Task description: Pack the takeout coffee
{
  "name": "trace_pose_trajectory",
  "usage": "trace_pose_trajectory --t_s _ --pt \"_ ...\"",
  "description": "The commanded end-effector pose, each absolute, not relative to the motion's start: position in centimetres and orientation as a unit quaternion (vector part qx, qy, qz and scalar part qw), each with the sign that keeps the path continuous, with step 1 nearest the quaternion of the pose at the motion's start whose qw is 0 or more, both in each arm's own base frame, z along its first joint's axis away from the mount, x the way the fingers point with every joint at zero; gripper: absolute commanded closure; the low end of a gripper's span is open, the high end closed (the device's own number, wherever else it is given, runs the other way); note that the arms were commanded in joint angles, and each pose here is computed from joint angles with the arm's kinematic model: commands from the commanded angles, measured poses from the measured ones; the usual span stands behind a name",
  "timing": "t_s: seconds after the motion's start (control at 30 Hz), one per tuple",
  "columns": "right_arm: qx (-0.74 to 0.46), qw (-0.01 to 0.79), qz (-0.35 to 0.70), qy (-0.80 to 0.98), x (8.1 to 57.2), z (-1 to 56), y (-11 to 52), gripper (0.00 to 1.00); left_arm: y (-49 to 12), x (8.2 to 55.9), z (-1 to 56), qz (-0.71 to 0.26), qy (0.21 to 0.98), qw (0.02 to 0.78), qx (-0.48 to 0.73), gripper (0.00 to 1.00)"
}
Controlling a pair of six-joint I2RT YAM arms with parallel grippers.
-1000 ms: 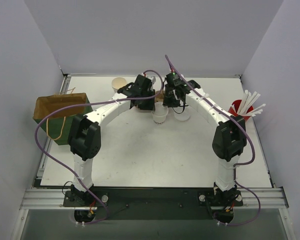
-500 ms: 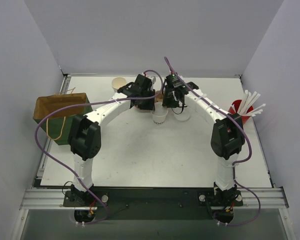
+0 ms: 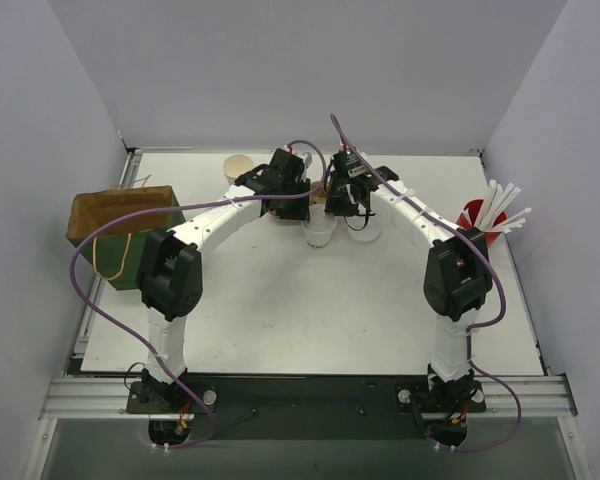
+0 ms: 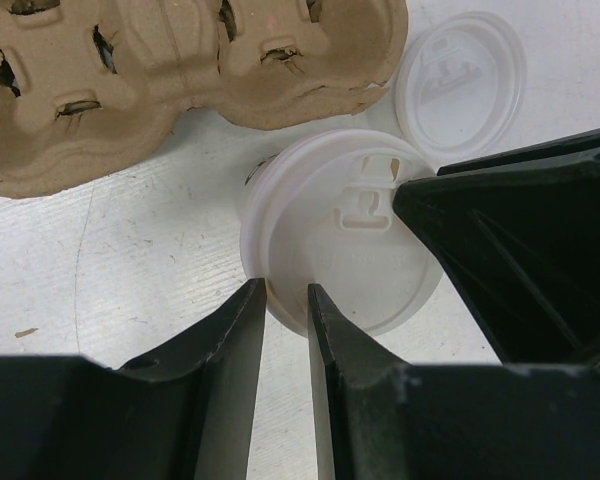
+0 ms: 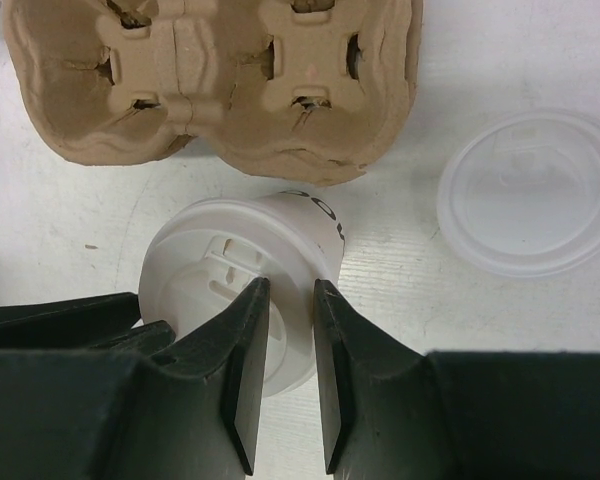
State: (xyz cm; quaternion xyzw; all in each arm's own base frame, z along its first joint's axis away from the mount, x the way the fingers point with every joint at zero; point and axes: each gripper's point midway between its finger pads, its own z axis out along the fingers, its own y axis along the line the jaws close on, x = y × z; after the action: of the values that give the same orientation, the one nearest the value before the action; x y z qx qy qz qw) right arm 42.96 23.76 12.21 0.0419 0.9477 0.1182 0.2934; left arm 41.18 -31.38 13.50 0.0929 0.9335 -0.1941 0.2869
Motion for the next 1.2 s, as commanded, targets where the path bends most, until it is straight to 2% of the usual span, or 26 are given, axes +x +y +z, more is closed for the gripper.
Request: trace_pose_trajectory --t_s 0.0,0.67,0.83,1.13,1.17 --pt "0.037 0.265 0.106 0.958 40.6 12.6 23.3 0.8 -31.5 40.3 12.6 -0.187 0.941 0.264 0.104 0.66" --pt "0.036 0.271 0.108 0.956 39.5 15.2 23.0 0.79 -32.3 38.9 16.2 -0.235 0.926 0.278 0.102 0.65" --pt "0.04 0.282 0.111 0.952 39.6 16.1 22.9 0.78 -32.4 39.0 17.2 -0.242 0.922 0.285 0.104 0.59" --pt "0.042 0.294 0.114 0.948 39.7 17.3 22.7 0.7 -32.0 39.8 19.3 -0.247 0.915 0.304 0.097 0.46" --pt "0.043 0.295 0.114 0.948 39.7 17.4 22.7 0.67 -31.8 40.0 19.7 -0.246 0.914 0.309 0.094 0.41"
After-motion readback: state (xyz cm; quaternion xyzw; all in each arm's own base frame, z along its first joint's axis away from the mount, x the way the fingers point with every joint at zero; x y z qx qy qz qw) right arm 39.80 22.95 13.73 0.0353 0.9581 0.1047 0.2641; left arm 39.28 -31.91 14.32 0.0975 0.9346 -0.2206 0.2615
